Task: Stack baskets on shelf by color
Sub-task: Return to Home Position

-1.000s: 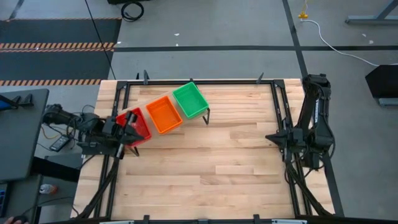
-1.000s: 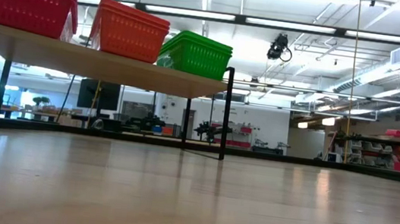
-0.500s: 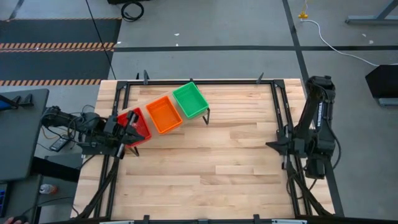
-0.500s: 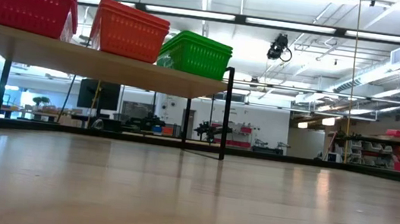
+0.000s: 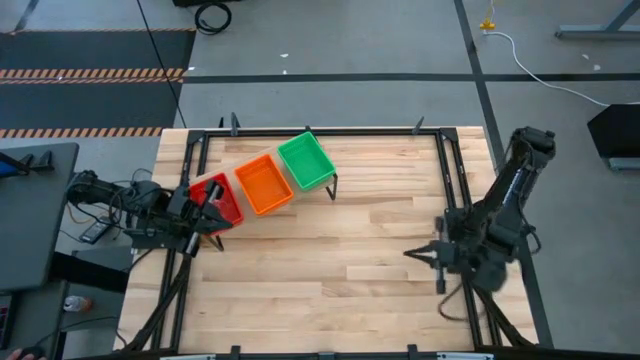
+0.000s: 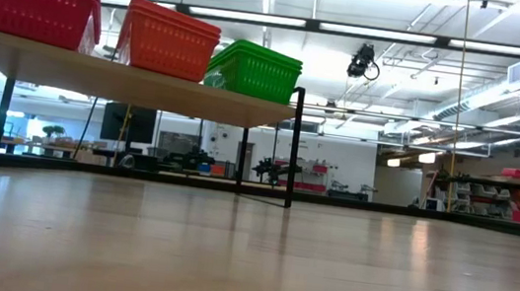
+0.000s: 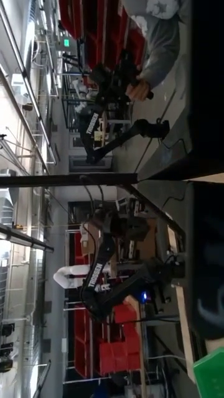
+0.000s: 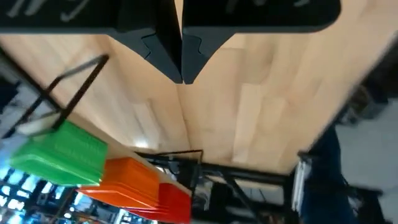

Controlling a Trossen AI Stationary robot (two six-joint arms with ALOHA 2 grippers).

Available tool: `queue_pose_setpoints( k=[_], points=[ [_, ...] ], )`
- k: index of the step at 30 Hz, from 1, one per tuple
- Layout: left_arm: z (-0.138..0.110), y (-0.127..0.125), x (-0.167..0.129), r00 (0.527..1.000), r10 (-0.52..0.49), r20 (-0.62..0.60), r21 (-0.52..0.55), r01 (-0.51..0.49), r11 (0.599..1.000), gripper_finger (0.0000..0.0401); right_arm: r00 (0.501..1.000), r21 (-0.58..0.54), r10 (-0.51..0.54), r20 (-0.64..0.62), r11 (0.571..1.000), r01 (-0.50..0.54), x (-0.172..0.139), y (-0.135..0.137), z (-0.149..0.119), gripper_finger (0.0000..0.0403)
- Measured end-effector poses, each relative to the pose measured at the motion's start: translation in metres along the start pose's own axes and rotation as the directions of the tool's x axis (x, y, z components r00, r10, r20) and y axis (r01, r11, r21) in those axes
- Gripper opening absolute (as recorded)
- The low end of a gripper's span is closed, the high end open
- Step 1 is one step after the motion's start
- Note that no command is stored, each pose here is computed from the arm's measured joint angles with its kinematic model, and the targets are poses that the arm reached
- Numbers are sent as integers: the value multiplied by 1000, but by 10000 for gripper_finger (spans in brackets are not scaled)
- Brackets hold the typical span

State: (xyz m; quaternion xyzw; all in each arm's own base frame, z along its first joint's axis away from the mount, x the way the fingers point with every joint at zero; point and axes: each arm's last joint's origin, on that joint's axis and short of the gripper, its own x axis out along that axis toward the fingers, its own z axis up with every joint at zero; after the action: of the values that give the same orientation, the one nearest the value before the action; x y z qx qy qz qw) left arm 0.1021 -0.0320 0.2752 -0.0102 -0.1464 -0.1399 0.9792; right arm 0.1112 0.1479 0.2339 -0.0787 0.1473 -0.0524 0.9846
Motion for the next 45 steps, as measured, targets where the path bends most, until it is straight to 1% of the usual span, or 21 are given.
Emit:
queue_pose_setpoints(
  k=[2, 5, 8, 10, 13, 16, 19, 21, 25, 28, 31, 35, 37, 41, 45],
  points=[
    [0, 0, 0, 1000, -2, -1, -19, 2, 1000, 4, 999, -47, -26, -29, 999, 24, 13, -8, 4, 2],
    [-1, 0, 0, 1000, -4, -13, -26, 4, 1000, 4, 993, -46, -97, -71, 994, 94, 27, -26, 1, 3],
    [-3, 0, 0, 1000, -3, -19, 27, 3, 1000, 4, 992, -27, -83, -98, 996, 81, 36, -41, -11, 3],
    [-7, -1, 1, 1000, -1, -17, 29, 2, 1000, 4, 997, 8, -45, -58, 999, 46, 39, -49, -17, 3],
    [-9, -1, 3, 1000, -1, -21, 5, 1, 1000, 4, 999, 5, 12, 41, 1000, -12, 40, -59, -30, 4],
    [-8, -1, 6, 1000, 0, -4, -13, 0, 1000, 4, 990, 24, 11, 137, 1000, -15, 38, -71, -46, 4],
    [-9, 0, 8, 1000, 18, -3, -10, -18, 1000, 5, 984, 62, 38, 176, 997, -50, 33, -80, -59, 4],
    [-8, 0, 9, 999, 38, 6, -6, -38, 999, 5, 976, 88, 58, 210, 993, -78, 30, -84, -60, 4],
    [-8, 1, 11, 998, 61, 12, 8, -62, 998, 5, 962, 93, 71, 264, 991, -99, 25, -90, -64, 4],
    [-8, 1, 11, 998, 61, 14, 7, -61, 998, 6, 963, 81, 66, 261, 993, -90, 24, -92, -71, 5],
    [-8, 1, 11, 998, 61, 13, 7, -61, 998, 8, 964, 101, 51, 262, 992, -80, 25, -93, -81, 5],
    [-9, 1, 11, 998, 60, 5, -20, -60, 998, 9, 980, 151, 42, 192, 986, -72, 27, -95, -91, 6],
    [-10, 0, 11, 999, 44, -5, -23, -44, 999, 11, 984, 170, 42, 173, 983, -72, 28, -95, -93, 8],
    [-9, -1, 11, 1000, -18, 1, -13, 18, 1000, 15, 986, 176, 43, 162, 982, -72, 28, -94, -94, 16],
    [-9, -1, 11, 1000, -22, 0, -42, 22, 999, 11, 986, 177, 43, 163, 982, -72, 28, -94, -94, 18]
  ],
)
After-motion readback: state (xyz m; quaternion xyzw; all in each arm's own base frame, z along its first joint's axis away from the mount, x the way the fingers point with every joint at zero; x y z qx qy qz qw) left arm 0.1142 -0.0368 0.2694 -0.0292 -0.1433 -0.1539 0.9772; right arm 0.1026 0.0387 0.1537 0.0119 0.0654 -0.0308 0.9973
